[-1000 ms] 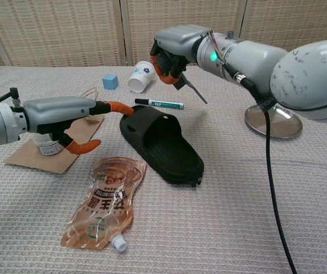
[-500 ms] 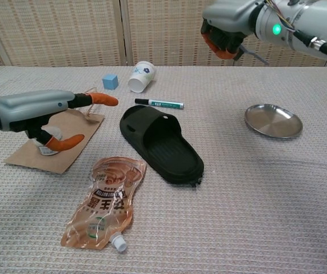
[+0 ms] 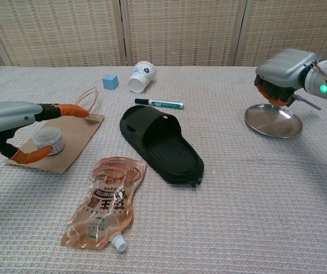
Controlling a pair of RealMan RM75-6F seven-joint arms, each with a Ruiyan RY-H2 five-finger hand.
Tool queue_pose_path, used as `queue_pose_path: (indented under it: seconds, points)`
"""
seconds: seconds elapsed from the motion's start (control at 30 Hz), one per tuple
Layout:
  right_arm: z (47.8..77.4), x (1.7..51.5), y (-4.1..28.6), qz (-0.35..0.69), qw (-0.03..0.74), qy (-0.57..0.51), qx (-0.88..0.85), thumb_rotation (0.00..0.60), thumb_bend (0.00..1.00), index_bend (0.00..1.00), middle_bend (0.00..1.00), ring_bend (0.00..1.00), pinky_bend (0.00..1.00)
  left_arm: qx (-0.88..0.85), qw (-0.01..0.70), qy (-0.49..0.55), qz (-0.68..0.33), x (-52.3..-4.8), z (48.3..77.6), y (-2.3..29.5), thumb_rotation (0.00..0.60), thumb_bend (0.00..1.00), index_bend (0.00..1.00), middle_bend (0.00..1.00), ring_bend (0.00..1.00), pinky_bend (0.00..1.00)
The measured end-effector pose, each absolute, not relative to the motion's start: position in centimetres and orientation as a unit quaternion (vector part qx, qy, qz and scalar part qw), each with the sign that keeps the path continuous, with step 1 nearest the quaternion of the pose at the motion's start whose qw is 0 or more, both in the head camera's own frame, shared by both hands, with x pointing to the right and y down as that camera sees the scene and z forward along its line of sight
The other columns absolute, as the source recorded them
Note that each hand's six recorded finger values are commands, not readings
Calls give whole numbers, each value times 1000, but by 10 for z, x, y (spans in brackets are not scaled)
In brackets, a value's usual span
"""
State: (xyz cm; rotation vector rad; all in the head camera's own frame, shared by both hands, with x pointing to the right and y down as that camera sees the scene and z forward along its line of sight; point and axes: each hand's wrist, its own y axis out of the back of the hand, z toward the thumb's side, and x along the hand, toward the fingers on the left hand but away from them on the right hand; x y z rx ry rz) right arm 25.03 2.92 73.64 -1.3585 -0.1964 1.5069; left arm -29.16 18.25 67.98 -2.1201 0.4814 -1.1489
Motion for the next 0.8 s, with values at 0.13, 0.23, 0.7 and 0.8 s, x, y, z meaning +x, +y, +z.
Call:
queue_pose_path:
  seconds: [0.13, 0.23, 0.7, 0.8]
  points:
    - [756, 253, 38, 634, 516, -71, -572, 600, 349, 782, 601, 558, 841, -811, 331, 180, -448, -295, 685, 183, 600, 558, 0, 0, 0, 64]
    - [767, 256, 43, 636, 514, -61, -572, 600, 348, 675, 560, 524, 841, -810, 329, 178, -452, -297, 687, 184, 600, 558, 0, 0, 0, 64]
    - [775, 264, 55, 646, 474, -42, -596, 600, 338, 107, 249, 294, 801, -810, 320, 173, -460, -301, 696, 185, 600, 556, 0, 0, 0, 63]
    - [770, 265, 55, 646, 474, -41, -597, 600, 326, 43, 219, 269, 793, -809, 317, 174, -462, -302, 696, 185, 600, 556, 0, 0, 0, 64]
